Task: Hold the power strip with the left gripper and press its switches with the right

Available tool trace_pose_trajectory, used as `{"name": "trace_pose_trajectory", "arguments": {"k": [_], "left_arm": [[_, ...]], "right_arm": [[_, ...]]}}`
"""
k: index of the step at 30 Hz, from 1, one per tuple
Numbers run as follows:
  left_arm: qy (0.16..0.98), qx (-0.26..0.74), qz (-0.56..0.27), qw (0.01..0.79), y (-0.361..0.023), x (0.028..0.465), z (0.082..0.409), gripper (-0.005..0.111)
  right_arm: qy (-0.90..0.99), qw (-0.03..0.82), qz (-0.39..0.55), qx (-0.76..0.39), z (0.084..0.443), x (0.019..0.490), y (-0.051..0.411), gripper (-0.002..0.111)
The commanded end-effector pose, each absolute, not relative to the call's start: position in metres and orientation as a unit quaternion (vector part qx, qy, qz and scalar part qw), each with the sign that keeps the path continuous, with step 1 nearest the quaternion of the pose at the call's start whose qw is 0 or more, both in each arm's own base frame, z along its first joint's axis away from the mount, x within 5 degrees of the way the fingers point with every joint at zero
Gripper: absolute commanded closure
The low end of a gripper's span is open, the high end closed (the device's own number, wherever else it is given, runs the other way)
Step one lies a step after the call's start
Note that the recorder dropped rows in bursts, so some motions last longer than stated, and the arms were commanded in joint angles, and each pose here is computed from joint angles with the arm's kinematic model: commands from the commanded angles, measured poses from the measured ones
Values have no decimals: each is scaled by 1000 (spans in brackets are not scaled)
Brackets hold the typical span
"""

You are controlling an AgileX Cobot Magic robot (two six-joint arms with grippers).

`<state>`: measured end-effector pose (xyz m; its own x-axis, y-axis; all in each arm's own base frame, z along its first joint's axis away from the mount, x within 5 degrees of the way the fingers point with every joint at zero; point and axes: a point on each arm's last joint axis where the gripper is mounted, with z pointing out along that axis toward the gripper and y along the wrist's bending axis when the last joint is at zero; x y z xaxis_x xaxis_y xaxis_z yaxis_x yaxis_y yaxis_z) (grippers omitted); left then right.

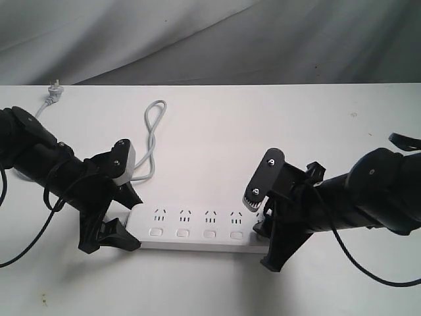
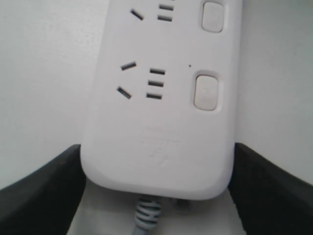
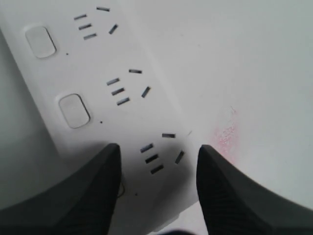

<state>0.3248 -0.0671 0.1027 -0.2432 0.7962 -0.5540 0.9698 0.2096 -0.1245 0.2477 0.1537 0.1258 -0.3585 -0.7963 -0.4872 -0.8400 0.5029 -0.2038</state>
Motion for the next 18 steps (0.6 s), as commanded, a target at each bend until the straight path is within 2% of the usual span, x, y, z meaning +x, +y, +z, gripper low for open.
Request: {"name": "trace_pose_trajectory", "arguments": {"k": [1,9,15,18], "left_arm": [[754,584,-235,190,-67,325,104,57],[754,584,-235,190,-67,325,104,57],[754,584,-235,190,-67,325,104,57],[754,584,-235,190,-67,325,104,57]], "right_arm": [[815,278,41,-507,133,243,152,62],[787,374,30,-490,187,239,147,62],[774,412,30,-480,210,230,142,62],[774,422,32,-471,215,218,135,66]]}}
